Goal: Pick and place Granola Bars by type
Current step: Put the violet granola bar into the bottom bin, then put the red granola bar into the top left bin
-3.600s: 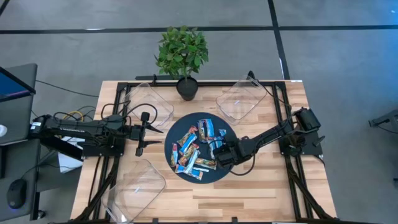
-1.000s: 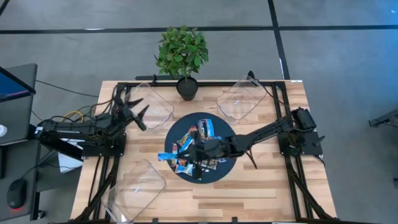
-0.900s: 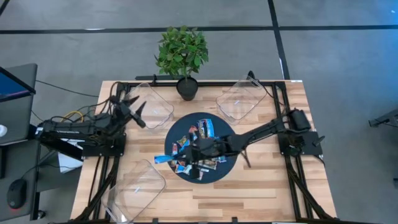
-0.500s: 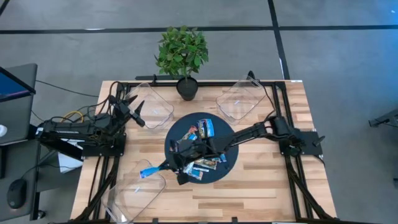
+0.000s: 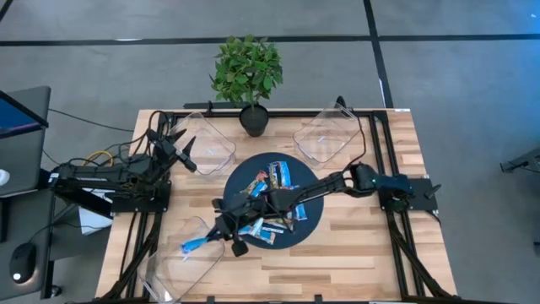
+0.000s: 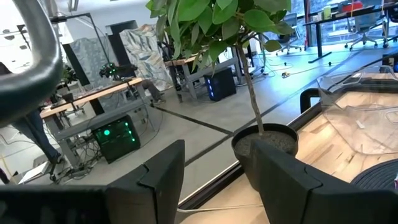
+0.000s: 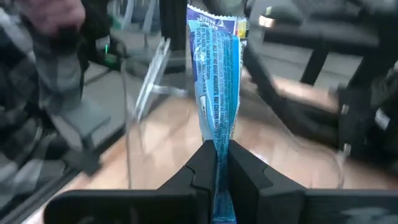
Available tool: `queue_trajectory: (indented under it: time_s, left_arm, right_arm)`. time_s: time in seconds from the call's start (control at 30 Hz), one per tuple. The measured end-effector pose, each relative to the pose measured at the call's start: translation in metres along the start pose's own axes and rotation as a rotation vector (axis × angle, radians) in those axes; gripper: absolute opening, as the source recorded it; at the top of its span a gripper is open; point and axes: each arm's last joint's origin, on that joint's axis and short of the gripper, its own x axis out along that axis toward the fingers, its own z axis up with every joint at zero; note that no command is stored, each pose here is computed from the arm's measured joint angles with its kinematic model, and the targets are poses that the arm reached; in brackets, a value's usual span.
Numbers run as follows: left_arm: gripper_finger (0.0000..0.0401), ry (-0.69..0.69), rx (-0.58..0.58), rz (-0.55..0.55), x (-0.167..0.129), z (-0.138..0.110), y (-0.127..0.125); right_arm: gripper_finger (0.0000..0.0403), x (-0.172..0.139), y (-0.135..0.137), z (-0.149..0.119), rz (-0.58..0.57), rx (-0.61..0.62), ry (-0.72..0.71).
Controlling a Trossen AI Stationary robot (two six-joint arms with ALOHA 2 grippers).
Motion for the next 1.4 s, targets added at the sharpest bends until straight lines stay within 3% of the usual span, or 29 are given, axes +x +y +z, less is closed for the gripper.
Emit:
queue_trajectory:
  time_s: [0.3,0.83,0.9,1.13,1.4]
  left_arm:
    - [0.0177,0.0,-0.001,0.0,0.0,0.0,0.0]
    - [0.0177,0.005,0.006,-0.011,0.0,-0.001,-0.001]
    - [0.0177,0.013,0.028,-0.066,0.0,-0.004,-0.003]
    - [0.0177,-0.066,0.059,-0.463,-0.003,-0.003,-0.014]
    - [0.0177,-0.081,0.083,-0.65,-0.005,-0.005,-0.021]
  right_arm:
    - [0.0048,0.008,-0.002,-0.007,0.094,0.041,-0.002]
    - [0.0189,0.003,-0.01,-0.001,0.065,0.05,-0.015]
    - [0.0201,-0.003,-0.01,0.002,0.03,0.066,0.058]
    - [0.0214,-0.042,-0.001,0.022,-0.147,0.096,0.399]
    - [0.0201,-0.083,0.029,0.03,-0.429,0.128,0.779]
